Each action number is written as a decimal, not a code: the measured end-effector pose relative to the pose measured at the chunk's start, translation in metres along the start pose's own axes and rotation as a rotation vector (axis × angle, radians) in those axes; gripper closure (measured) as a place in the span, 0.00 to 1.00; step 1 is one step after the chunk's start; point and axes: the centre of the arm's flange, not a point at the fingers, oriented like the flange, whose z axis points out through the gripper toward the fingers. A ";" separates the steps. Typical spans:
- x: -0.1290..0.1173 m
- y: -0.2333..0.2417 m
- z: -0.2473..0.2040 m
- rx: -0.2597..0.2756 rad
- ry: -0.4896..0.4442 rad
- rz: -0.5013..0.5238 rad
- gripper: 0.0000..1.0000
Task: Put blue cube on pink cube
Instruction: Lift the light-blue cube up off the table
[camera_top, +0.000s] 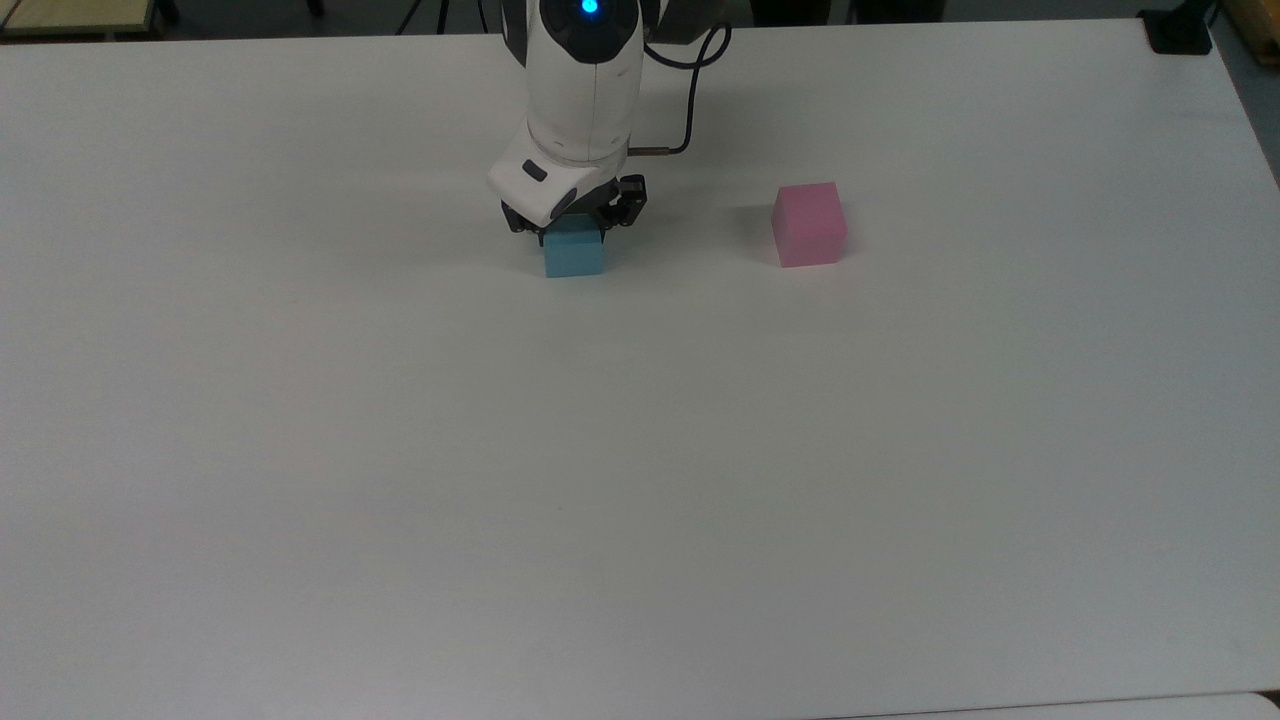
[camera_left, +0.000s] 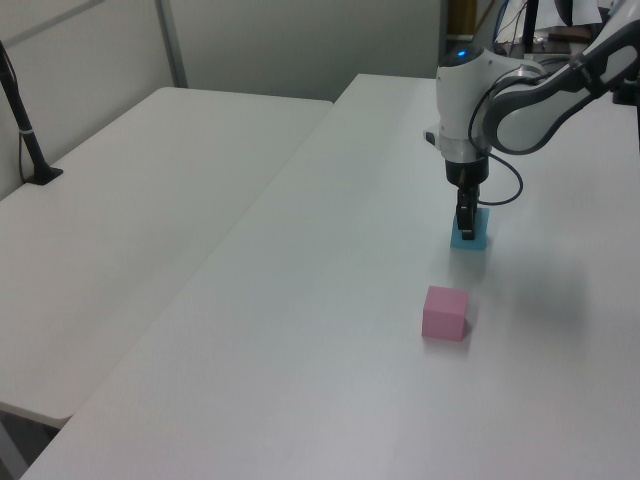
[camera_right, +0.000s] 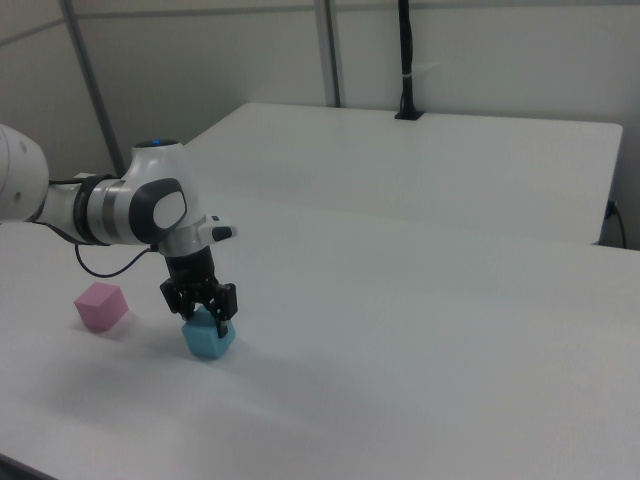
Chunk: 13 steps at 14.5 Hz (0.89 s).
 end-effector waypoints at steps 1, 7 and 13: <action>0.000 0.000 -0.003 0.000 0.005 0.001 0.40; -0.009 0.028 -0.079 -0.016 0.000 0.003 0.40; -0.016 0.087 -0.173 -0.018 -0.026 0.004 0.40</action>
